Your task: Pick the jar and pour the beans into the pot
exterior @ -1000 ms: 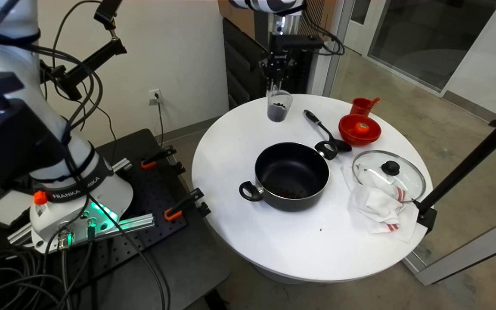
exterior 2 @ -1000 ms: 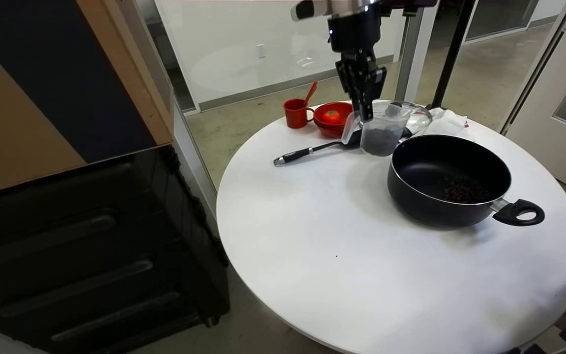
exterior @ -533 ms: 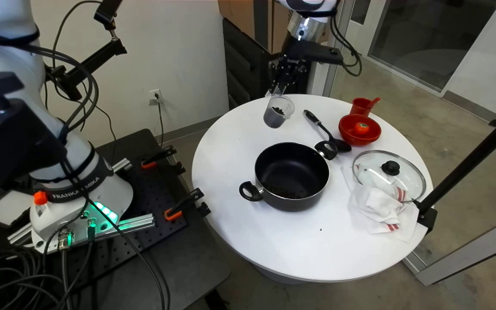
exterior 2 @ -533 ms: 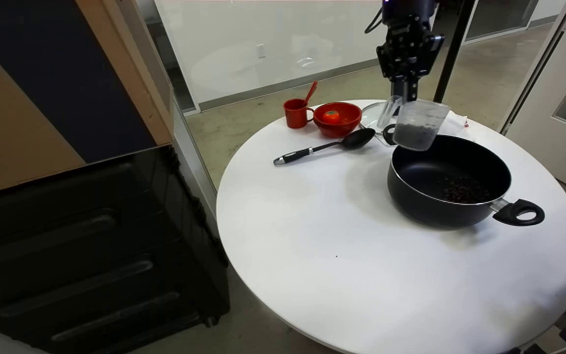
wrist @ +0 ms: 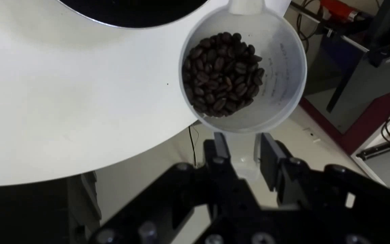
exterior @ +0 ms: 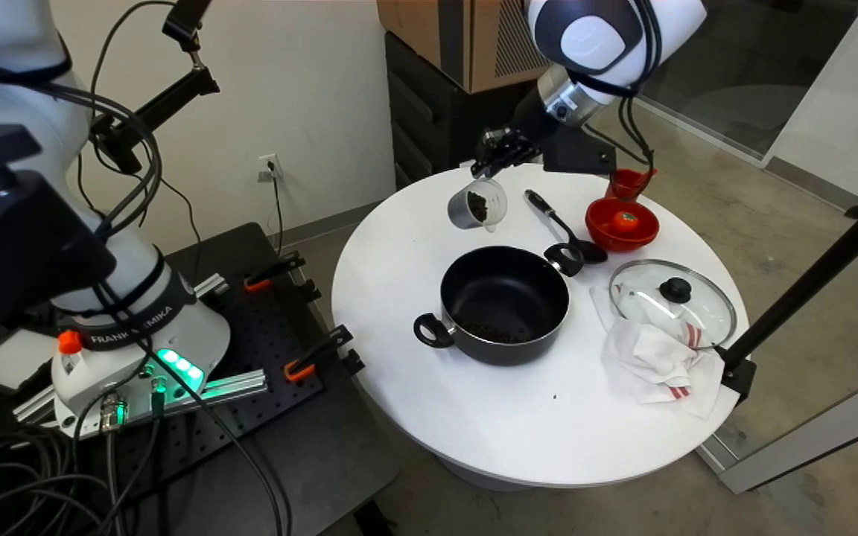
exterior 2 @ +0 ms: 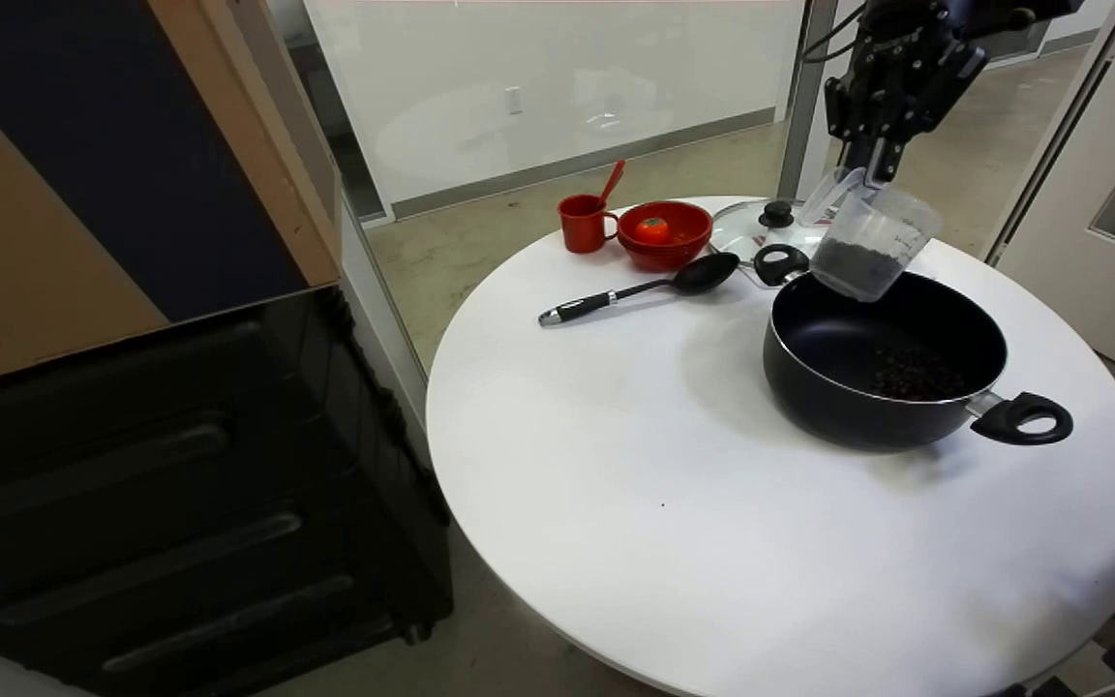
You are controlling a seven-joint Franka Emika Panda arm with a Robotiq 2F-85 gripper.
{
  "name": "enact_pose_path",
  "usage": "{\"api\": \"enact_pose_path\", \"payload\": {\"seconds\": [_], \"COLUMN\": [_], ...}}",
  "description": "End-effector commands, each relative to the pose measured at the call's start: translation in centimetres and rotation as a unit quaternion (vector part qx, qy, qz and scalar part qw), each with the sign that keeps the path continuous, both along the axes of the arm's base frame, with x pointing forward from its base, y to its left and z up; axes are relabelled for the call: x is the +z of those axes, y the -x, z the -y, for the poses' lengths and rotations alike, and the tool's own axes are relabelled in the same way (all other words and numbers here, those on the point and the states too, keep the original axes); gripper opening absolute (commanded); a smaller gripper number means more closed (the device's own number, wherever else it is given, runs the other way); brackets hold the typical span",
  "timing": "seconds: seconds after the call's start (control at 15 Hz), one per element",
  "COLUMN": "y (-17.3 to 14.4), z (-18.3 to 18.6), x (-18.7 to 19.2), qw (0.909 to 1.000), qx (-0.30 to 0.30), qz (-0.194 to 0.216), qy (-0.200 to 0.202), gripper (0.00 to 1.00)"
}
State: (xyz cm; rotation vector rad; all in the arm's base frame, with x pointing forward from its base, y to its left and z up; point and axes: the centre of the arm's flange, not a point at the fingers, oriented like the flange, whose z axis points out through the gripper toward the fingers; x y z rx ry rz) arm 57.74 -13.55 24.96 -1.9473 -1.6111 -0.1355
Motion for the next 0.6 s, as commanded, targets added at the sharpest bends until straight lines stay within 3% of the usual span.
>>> {"api": "enact_pose_path", "payload": {"seconds": [0.0, 0.27, 0.53], "y": [1.7, 3.2, 5.6], "z": [1.3, 2.5, 6.3], "x": [-0.9, -1.3, -0.4], "qw": [0.9951, 0.9802, 0.9674], "qx": [0.008, 0.03, 0.082], "qz": [0.021, 0.069, 0.117], "qy": [-0.096, -0.183, -0.209], "gripper": [0.07, 0.07, 0.07]}}
